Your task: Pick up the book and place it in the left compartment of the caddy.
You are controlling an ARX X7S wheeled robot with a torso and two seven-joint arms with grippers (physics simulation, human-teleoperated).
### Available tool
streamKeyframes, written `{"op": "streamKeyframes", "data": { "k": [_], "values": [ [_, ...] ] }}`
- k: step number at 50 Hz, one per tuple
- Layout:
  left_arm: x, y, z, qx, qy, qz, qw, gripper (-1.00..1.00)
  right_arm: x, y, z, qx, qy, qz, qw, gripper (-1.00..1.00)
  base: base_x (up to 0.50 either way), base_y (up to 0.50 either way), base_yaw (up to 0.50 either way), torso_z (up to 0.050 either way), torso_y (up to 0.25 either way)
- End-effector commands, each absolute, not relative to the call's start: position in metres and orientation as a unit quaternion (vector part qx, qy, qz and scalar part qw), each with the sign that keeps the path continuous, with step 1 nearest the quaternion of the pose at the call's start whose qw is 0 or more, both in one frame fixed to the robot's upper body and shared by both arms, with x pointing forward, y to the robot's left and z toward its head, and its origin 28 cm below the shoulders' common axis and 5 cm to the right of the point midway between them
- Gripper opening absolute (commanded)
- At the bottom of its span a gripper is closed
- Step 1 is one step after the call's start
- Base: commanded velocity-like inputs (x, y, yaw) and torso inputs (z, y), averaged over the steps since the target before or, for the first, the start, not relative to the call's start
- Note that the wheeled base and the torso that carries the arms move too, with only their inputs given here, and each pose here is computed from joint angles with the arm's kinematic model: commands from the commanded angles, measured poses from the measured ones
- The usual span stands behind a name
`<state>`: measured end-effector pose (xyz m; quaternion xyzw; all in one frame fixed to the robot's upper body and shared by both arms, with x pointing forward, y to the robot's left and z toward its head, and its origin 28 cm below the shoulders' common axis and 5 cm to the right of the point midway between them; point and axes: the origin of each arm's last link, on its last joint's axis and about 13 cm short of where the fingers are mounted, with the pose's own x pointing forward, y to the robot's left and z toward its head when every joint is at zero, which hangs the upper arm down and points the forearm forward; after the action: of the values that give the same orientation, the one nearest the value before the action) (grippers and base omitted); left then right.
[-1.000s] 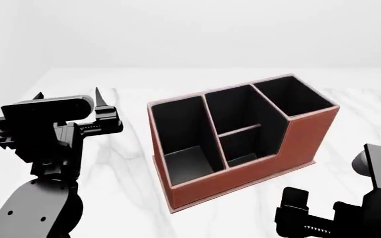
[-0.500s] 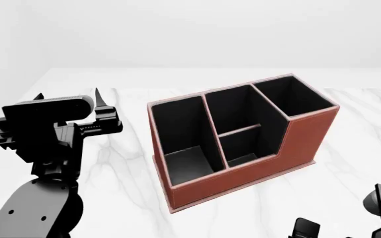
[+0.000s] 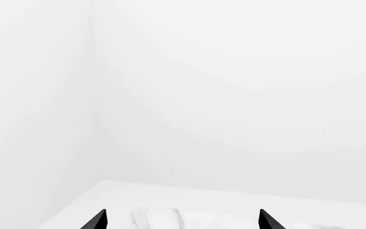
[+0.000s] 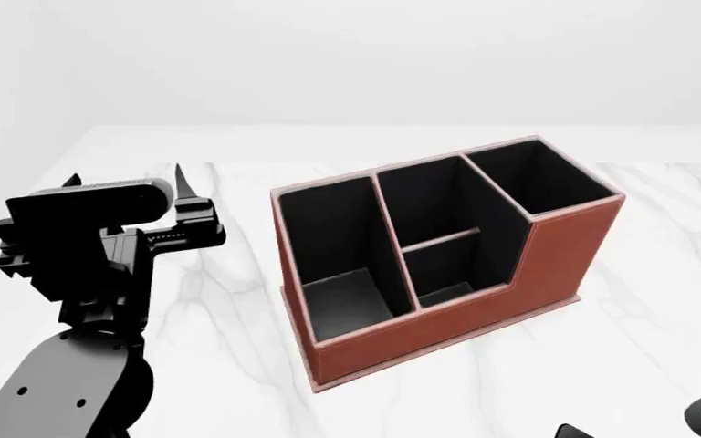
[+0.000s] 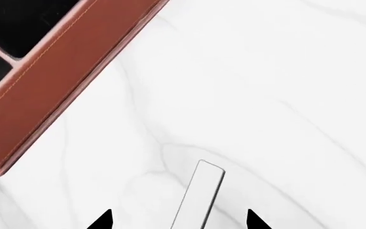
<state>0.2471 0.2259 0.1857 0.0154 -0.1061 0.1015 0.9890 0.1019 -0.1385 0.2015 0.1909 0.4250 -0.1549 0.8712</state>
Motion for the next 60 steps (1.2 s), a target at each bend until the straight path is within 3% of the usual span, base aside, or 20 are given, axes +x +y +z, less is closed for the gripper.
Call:
{"op": "streamKeyframes", "data": {
  "k": [1,60],
  "values": [
    [0.248,0.225,0.185,0.016,-0.105,0.101,0.989,1.0,0.104,-0.142,0.19,0.212,0.418,-0.159,0.869,1.0,0.0,0.0,0.0,0.0,0.0],
    [0.247,0.227,0.179,0.016,-0.1,0.103,0.99,1.0,0.122,-0.148,0.126,0.262,0.46,-0.147,0.835,1.0,0.0,0.0,0.0,0.0,0.0]
  ]
}}
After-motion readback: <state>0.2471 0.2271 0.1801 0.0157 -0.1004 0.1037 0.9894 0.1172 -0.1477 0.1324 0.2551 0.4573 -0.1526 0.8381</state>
